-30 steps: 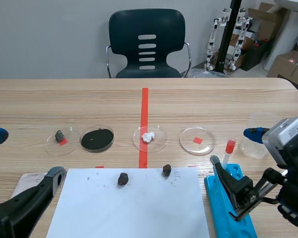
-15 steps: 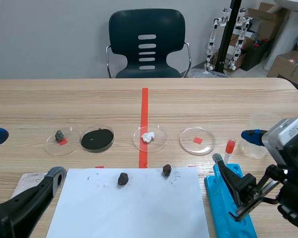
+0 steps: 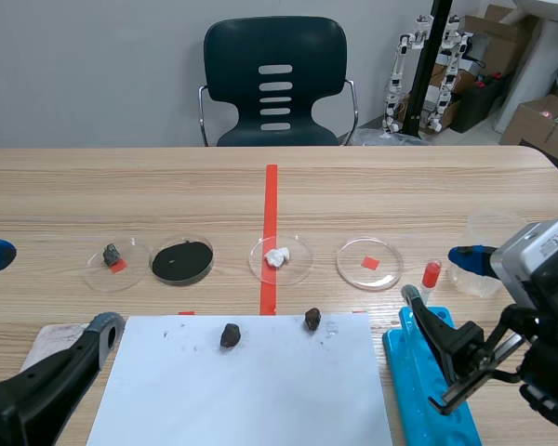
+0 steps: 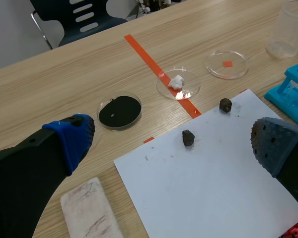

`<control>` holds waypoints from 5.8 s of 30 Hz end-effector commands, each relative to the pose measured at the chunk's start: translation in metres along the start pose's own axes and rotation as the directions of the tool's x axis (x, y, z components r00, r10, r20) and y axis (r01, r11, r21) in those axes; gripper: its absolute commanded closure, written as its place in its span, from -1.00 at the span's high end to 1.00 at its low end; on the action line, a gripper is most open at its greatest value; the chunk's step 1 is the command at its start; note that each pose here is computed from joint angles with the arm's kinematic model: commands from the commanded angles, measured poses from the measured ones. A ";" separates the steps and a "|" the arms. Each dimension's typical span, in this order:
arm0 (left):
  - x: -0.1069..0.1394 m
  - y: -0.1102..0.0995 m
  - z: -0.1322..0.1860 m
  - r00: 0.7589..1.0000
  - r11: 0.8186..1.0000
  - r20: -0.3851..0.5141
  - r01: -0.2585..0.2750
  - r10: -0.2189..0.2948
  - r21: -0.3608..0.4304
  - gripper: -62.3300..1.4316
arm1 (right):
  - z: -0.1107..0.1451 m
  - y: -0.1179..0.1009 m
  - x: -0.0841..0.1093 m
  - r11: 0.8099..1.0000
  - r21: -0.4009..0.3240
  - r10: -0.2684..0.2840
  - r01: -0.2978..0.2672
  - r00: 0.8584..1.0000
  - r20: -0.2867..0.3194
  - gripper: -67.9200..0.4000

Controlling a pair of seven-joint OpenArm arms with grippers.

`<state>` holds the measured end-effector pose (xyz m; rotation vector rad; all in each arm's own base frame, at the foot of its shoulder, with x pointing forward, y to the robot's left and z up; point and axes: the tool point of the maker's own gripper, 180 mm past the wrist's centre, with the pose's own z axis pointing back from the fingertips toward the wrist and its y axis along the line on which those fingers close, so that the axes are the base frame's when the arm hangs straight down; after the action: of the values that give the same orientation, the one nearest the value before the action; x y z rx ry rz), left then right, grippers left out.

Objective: Pick up the dropper by the top with the right hand

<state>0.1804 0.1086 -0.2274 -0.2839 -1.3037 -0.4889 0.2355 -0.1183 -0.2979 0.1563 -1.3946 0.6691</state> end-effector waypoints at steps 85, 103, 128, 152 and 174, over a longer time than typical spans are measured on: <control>0.003 0.002 0.000 1.000 1.000 0.012 -0.001 0.000 0.005 1.00 | 0.030 0.003 0.074 0.998 -0.063 0.035 -0.026 0.988 0.147 -0.98; 0.003 0.002 0.000 1.000 1.000 0.012 -0.001 0.000 0.005 1.00 | 0.040 -0.001 0.142 0.996 -0.084 0.041 -0.019 0.964 0.262 -0.98; 0.003 0.002 0.000 1.000 1.000 0.012 -0.001 0.000 0.005 1.00 | 0.038 -0.017 0.128 0.985 -0.158 -0.036 0.066 0.982 0.185 -0.98; 0.003 0.002 0.000 1.000 1.000 0.012 -0.001 0.000 0.005 1.00 | 0.038 -0.017 0.128 0.985 -0.158 -0.036 0.066 0.982 0.185 -0.98; 0.003 0.002 0.000 1.000 1.000 0.012 -0.001 0.000 0.005 1.00 | 0.038 -0.017 0.128 0.985 -0.158 -0.036 0.066 0.982 0.185 -0.98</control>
<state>0.1802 0.1089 -0.2288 -0.2818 -1.2963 -0.4895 0.2151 -0.1073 -0.1743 0.1224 -1.5797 0.5095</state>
